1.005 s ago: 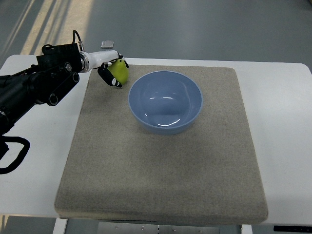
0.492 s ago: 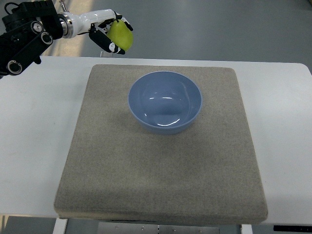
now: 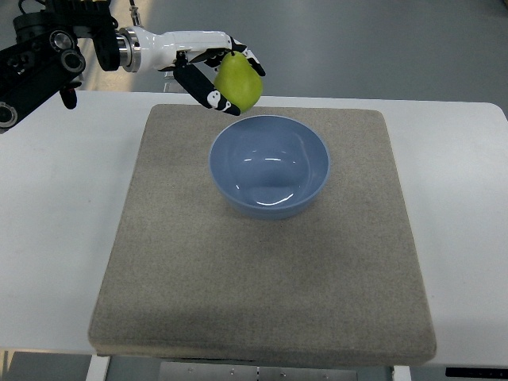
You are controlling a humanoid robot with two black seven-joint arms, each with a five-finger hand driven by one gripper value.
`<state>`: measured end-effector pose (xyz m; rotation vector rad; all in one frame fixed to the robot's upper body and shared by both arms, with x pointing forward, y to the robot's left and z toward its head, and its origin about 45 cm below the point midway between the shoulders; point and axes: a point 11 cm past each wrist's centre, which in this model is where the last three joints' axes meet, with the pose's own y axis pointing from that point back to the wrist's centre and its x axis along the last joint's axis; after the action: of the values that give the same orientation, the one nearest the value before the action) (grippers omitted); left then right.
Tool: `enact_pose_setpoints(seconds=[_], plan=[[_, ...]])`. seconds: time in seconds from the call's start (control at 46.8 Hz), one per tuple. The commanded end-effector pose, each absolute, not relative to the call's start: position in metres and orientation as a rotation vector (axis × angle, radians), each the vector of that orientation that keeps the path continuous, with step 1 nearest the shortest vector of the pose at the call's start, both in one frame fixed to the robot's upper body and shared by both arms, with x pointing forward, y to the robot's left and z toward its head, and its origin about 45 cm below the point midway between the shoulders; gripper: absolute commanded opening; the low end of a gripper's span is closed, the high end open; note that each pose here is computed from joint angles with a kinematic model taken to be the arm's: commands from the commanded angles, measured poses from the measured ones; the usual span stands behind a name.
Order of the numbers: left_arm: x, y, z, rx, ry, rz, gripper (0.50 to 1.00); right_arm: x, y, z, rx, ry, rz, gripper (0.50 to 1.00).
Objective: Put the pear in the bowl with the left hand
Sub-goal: 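Carry the pear over the blue bowl and lower it inside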
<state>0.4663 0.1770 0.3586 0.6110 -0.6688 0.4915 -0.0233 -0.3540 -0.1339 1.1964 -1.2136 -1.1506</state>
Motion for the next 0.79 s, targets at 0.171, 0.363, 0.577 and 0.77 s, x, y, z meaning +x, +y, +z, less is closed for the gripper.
enact_pose_setpoints(seconds=[0.171,0.363,0.577,0.77], plan=[[0.451,0.133,0.32,0.588,-0.622,0.393,0.5,-0.023,-0.354,-0.134,1.197,-1.214,-1.15,0.926],[0.449,0.127,0.307,0.601,-0.607,0.378,0.546,-0.023,-0.354,-0.134,1.197,-1.214,-1.15,0.926],[0.447,0.123,0.299,0.63,-0.625,0.355,0.825,-0.023,-0.354,-0.134,1.197,-1.214,-1.15,0.926],[0.443,0.121,0.292,0.637,-0.601,0.325,0.981,-0.023,-0.354,-0.134,1.196,-1.213,-1.151,0.926]])
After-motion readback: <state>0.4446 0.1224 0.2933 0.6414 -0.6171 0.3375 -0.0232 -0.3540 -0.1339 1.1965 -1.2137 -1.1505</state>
